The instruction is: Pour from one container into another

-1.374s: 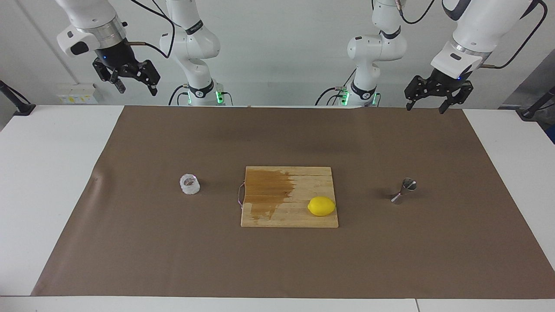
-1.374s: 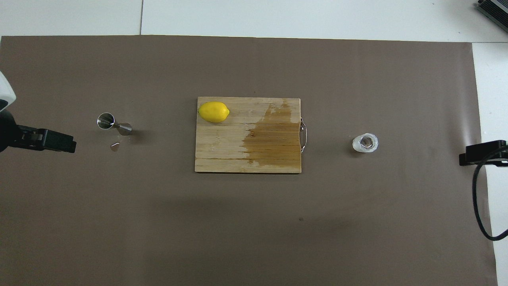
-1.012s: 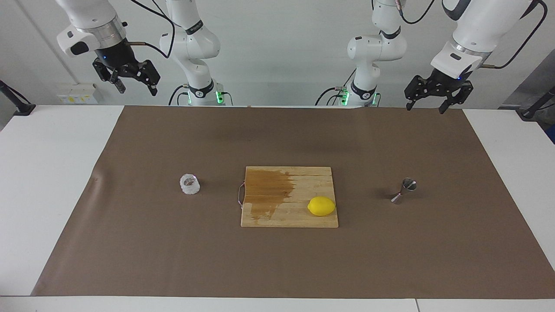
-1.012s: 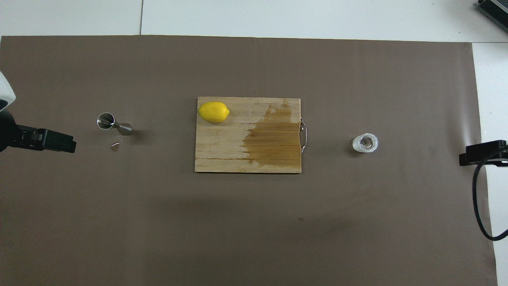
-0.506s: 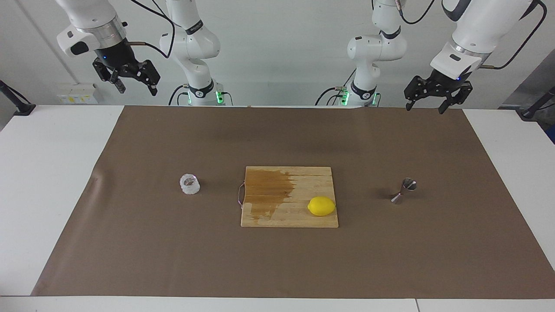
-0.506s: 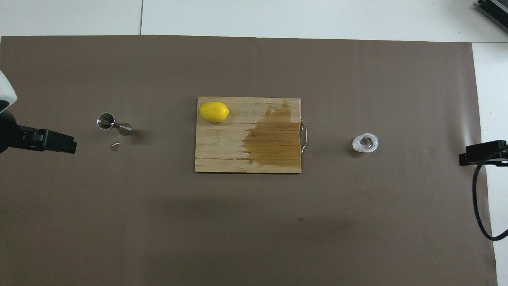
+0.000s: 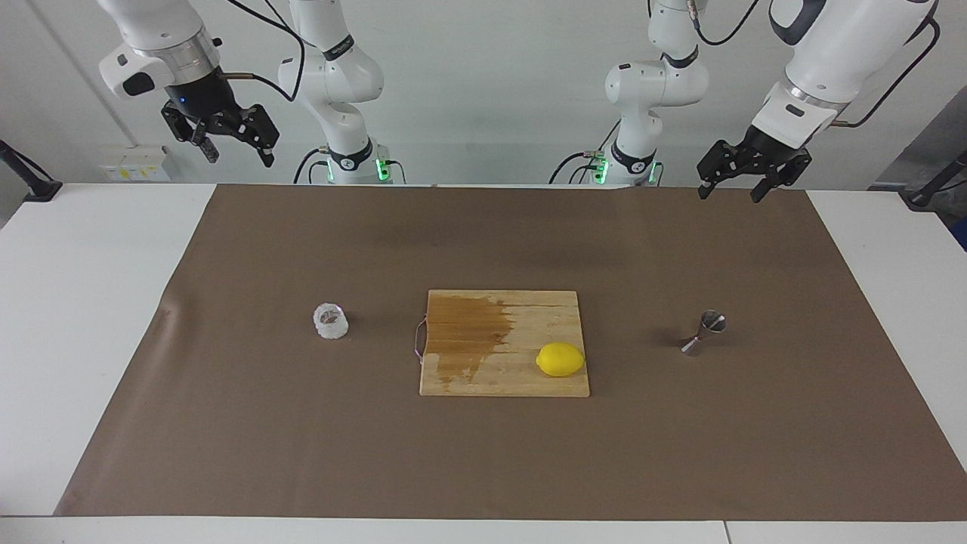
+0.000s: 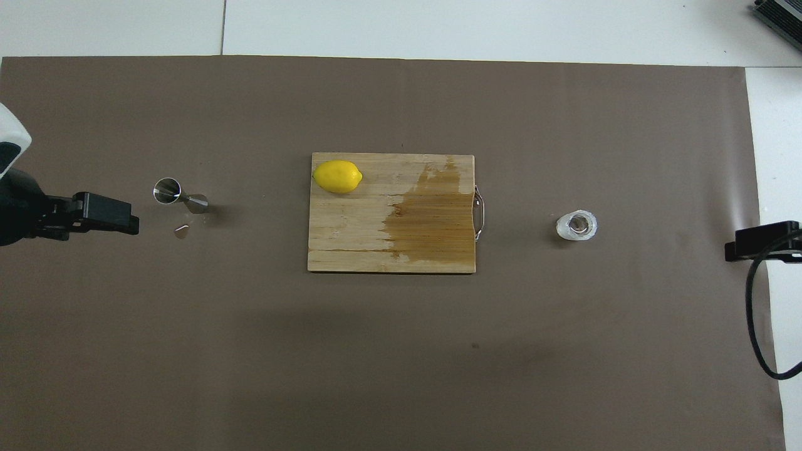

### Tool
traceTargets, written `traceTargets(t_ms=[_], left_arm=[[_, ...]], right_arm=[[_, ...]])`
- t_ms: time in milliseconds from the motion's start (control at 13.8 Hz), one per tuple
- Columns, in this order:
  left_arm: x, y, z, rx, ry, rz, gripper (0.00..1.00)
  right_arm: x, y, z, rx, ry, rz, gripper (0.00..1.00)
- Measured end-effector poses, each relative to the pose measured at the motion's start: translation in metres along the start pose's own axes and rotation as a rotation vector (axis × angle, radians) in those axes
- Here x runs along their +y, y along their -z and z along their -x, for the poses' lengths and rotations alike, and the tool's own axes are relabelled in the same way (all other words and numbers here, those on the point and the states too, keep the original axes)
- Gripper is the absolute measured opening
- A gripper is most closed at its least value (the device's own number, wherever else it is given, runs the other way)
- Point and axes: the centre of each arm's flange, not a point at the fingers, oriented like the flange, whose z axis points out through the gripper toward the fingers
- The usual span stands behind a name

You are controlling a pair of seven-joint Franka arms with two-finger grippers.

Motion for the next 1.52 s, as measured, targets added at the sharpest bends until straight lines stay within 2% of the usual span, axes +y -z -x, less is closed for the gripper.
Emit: traceTargets(t_ms=[72, 289, 506, 1085, 1302, 1519], left_arm=[[-0.007, -0.002, -0.003, 0.005, 0.080, 0.042, 1.00], [-0.021, -0.010, -0.007, 0.018, 0.285, 0.106, 1.00], [-0.028, -0.019, -0.009, 0.027, 0.586, 0.222, 1.00], [-0.055, -0.081, -0.020, -0.098, 1.411, 0.433, 1.00], [-0.071, -0.108, -0.023, -0.140, 1.623, 0.497, 1.00], [-0.100, -0.134, -0.031, -0.174, 1.760, 0.545, 1.00]], right_arm=[[0.000, 0.000, 0.000, 0.000, 0.000, 0.000, 1.00], [0.000, 0.000, 0.000, 0.000, 0.000, 0.000, 1.00], [0.000, 0.000, 0.000, 0.000, 0.000, 0.000, 1.00], [0.000, 0.000, 0.000, 0.000, 0.000, 0.000, 1.00], [0.000, 0.000, 0.000, 0.000, 0.000, 0.000, 1.00], [0.000, 0.000, 0.000, 0.000, 0.000, 0.000, 1.00]])
